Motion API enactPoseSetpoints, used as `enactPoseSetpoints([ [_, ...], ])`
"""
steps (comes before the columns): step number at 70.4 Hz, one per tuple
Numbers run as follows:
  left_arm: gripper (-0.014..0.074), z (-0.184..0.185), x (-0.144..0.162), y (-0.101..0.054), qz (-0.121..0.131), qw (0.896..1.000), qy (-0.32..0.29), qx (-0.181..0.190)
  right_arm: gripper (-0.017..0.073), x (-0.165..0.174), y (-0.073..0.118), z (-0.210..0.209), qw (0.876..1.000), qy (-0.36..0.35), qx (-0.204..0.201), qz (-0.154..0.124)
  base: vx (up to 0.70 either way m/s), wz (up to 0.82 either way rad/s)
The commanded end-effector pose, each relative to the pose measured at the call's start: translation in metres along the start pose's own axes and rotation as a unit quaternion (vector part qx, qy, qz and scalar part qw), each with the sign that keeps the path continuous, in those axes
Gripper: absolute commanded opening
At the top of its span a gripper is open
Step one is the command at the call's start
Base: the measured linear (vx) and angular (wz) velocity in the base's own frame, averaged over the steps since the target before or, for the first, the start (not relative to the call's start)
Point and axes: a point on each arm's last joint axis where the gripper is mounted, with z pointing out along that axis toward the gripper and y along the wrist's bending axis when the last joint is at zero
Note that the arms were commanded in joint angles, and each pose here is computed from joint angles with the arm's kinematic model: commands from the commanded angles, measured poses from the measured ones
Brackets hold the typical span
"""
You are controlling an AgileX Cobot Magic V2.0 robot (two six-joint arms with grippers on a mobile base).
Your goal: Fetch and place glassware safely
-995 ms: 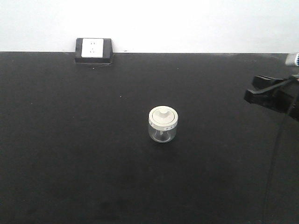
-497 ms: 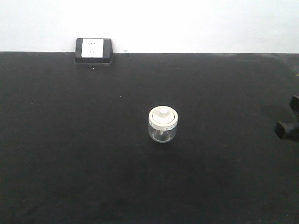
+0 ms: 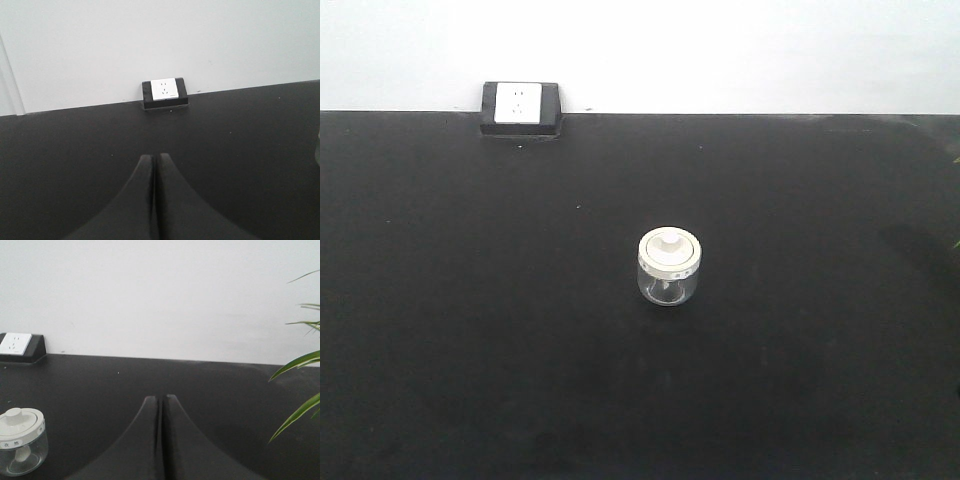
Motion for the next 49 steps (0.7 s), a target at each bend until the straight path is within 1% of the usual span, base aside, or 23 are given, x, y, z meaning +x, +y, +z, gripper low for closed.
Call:
enactPoseSetpoints([
  [1, -0.0007, -0.001, -0.016, 0.0, -0.007, 0.999, -0.044, -0.001, -0.0002, -0.005, 0.003, -0.01, 0.999, -0.042, -0.007, -0.004, 0.0, 0.0],
  [18, -0.0007, -0.001, -0.016, 0.0, -0.007, 0.999, -0.044, -0.001, -0.0002, 0.005, 0.005, -0.023, 0.998, -0.066, -0.004, -0.009, 0.0, 0.0],
  [49, -0.0007, -0.001, -0.016, 0.0, -0.007, 0.999, -0.044, -0.001, 0.0, 0.005, 0.005, -0.023, 0.998, -0.066, -0.003, -0.009, 0.0, 0.0],
])
